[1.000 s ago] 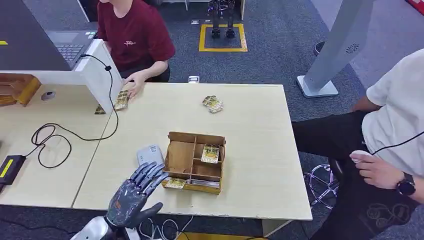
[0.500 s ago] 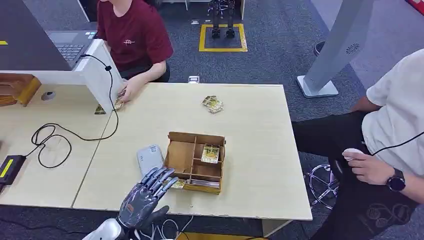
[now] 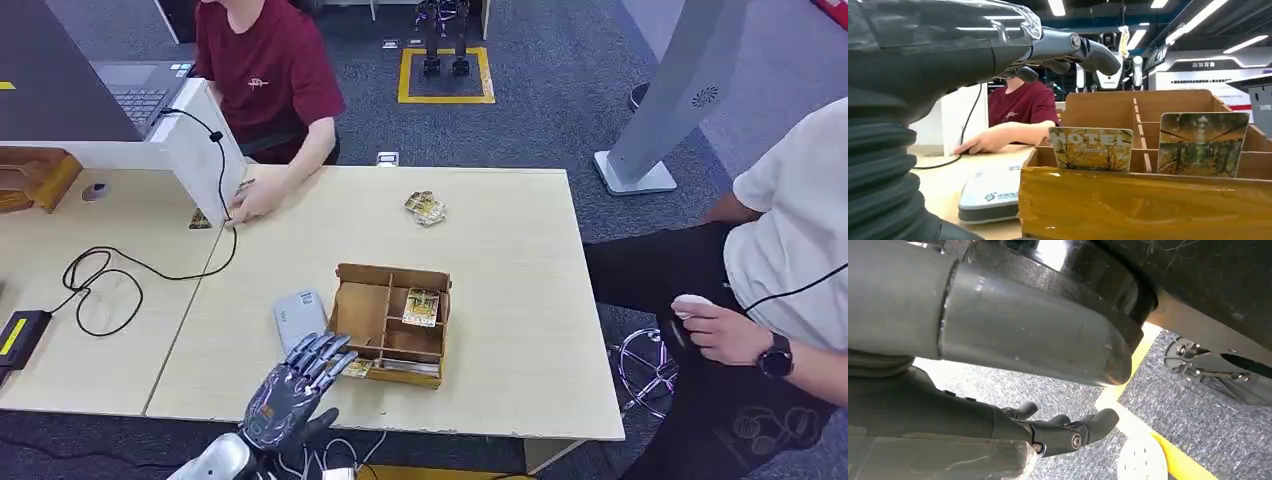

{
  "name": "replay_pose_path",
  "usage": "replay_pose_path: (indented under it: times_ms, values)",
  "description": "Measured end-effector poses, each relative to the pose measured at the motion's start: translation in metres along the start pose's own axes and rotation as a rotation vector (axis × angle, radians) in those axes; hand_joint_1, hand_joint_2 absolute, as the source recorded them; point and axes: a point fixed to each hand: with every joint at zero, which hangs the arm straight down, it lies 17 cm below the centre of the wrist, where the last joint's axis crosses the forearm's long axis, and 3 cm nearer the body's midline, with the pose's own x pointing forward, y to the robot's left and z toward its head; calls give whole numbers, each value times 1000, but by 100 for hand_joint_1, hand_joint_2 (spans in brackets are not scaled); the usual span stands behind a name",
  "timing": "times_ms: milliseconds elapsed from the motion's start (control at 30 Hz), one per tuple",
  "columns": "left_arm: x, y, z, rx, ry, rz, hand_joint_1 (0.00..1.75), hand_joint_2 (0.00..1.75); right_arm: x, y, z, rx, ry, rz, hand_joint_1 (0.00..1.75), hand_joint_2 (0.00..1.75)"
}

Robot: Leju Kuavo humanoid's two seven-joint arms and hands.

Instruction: Pass the card to the sensor for recognition and then transmit it.

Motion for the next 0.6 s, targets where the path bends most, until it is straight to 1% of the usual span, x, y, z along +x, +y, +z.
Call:
replay_pose_path:
  times_ms: [600]
  values:
    - [5,-5,-35,21,56,20,0,175,2,-1,1,-3,8,22,0,0]
